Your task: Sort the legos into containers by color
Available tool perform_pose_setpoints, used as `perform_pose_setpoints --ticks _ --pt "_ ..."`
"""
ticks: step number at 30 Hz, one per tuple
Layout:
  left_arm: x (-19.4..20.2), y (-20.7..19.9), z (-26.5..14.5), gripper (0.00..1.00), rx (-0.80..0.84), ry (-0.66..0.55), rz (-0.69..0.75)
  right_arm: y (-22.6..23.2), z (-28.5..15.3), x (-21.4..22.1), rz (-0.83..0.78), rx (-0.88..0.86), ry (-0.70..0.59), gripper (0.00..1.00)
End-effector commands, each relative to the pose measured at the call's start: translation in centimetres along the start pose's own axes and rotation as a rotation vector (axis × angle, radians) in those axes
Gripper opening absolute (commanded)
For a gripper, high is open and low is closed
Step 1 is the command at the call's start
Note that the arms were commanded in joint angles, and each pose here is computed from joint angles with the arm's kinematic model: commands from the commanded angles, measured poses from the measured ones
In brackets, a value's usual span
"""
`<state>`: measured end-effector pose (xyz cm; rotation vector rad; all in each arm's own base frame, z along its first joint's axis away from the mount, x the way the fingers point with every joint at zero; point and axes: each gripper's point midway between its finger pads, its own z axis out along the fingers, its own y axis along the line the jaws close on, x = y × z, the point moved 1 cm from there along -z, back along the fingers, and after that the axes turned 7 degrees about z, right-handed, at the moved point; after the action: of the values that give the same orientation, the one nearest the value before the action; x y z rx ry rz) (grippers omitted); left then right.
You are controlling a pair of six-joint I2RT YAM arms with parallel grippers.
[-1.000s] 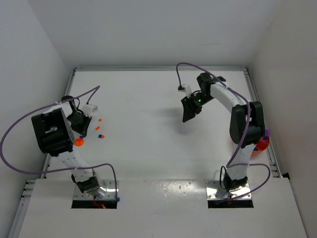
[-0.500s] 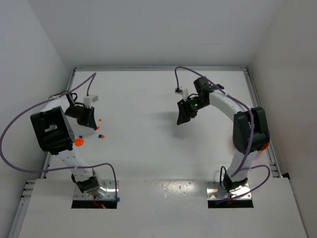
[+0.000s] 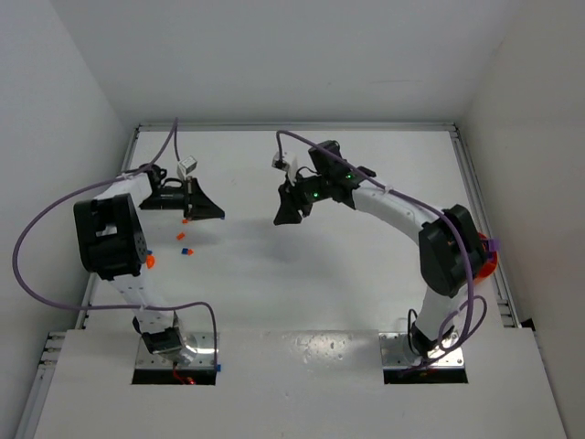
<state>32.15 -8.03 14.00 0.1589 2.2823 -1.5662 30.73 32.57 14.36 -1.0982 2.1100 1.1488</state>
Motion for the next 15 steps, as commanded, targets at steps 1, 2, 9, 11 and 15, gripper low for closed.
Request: perform_pose_setpoints --ticks 1,2,9,11,15 --pt "-1.5 -3.8 -0.1 0.0 0.083 -0.057 -0.014 0.1 0.5 -5.5 -0.057 0.038 -0.203 0.44" --pt "-1.4 -3.8 -0.1 0.0 0.07 -0.056 -0.079 0.3 0.4 -5.9 -0.057 0.035 -0.231 0.44" --pt "-1.3 -5.2 -0.4 0.0 0.031 -0.093 -0.176 4.2 3.4 -7.7 -0.093 -0.053 -0.347 0.46" --pt "-0.9 -6.2 -0.4 0.0 0.108 -0.089 -0.156 4.9 4.8 -6.8 -0.124 -0.121 -0.31 0.46" --pt "0.8 -7.2 -1.0 0.0 0.211 -0.1 -0.091 8.5 5.4 -6.8 -0.298 -0.281 -0.311 0.47"
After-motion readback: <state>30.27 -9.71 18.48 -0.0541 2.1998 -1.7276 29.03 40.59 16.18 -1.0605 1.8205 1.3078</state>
